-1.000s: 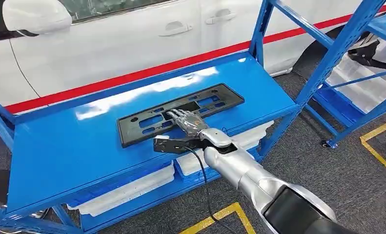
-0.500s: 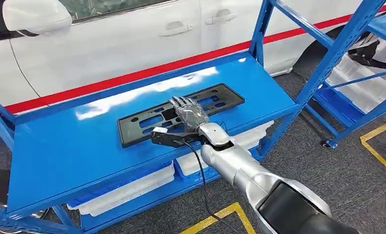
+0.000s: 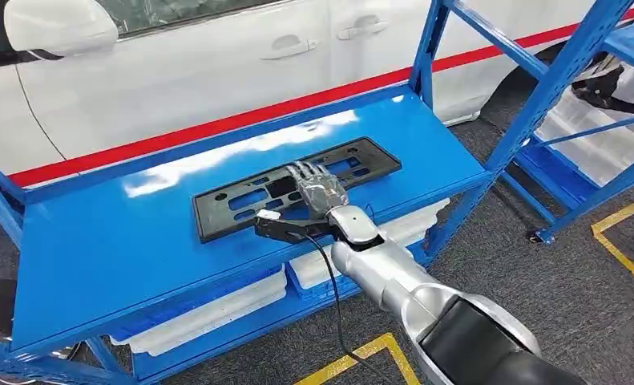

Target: Take the parts from the cabinet and place them on the table.

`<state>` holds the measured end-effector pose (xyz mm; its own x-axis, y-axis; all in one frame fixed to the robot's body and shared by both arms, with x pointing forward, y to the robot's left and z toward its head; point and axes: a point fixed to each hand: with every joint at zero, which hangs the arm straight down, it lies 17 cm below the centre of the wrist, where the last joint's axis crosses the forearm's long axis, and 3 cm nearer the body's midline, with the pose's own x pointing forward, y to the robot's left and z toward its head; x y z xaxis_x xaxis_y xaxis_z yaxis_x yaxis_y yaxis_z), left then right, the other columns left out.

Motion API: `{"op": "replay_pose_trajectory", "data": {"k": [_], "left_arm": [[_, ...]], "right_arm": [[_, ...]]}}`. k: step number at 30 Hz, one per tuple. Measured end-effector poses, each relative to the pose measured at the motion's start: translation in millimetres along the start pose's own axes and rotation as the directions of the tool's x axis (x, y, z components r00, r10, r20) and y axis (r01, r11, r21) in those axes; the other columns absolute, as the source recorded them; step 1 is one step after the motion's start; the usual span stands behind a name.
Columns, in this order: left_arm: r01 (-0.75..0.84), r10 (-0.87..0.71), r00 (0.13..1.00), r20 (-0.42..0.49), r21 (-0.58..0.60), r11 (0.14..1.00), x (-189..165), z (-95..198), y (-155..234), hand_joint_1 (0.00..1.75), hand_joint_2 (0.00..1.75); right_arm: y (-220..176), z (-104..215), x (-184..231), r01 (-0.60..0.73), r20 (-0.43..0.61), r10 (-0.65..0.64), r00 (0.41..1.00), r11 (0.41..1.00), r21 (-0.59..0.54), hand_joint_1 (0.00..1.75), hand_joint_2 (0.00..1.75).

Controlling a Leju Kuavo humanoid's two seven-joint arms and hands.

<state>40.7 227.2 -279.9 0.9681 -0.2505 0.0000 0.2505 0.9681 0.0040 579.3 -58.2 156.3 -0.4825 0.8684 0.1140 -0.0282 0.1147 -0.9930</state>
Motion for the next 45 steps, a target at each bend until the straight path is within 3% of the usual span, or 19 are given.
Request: {"op": "replay_pose_trajectory", "data": {"k": [10, 11, 12, 13, 31, 41, 42, 43, 45], "left_arm": [[0.007, -0.007, 1.0, 0.005, 0.001, 1.0, 1, 0, 0, 0.0, 0.0], [0.007, -0.007, 1.0, 0.005, 0.001, 1.0, 2, 0, 1, 0.0, 0.0], [0.007, -0.007, 1.0, 0.005, 0.0, 1.0, 2, 0, 1, 0.0, 0.0], [0.007, -0.007, 1.0, 0.006, 0.0, 1.0, 2, 0, 0, 0.0, 0.0], [0.014, -0.014, 1.0, 0.007, -0.006, 1.0, 3, 0, -2, 0.0, 0.0], [0.015, -0.015, 1.0, 0.008, -0.01, 1.0, 3, 1, -3, 0.0, 0.0], [0.015, -0.015, 1.0, 0.008, -0.012, 1.0, 3, 1, -3, 0.0, 0.0], [0.016, -0.016, 1.0, 0.009, -0.014, 1.0, 3, 1, -4, 0.0, 0.0], [0.017, -0.017, 1.0, 0.011, -0.014, 1.0, 4, 1, -4, 0.0, 0.0]], "right_arm": [[14, 6, -15, -0.014, -0.051, 0.015, 0.999, 1.0, 0.028, 0.0, 1.75], [14, 6, -16, -0.014, -0.054, 0.016, 0.998, 1.0, 0.027, 0.07, 1.75], [15, 6, -16, -0.014, -0.054, 0.016, 0.998, 1.0, 0.026, 1.26, 1.75], [15, 6, -16, -0.016, -0.055, 0.017, 0.998, 1.0, 0.026, 1.43, 1.75], [26, 10, -6, -0.03, -0.034, 0.031, 0.999, 0.999, 0.03, 1.43, 1.75], [27, 10, -3, -0.031, -0.027, 0.032, 0.999, 0.999, 0.03, 1.33, 1.75], [27, 10, -2, -0.034, -0.024, 0.035, 0.999, 0.999, 0.03, 1.4, 1.75], [27, 10, -2, -0.037, -0.022, 0.038, 0.999, 0.999, 0.03, 1.59, 1.75], [28, 10, -2, -0.042, -0.019, 0.043, 0.999, 0.999, 0.031, 1.68, 1.75]]}}
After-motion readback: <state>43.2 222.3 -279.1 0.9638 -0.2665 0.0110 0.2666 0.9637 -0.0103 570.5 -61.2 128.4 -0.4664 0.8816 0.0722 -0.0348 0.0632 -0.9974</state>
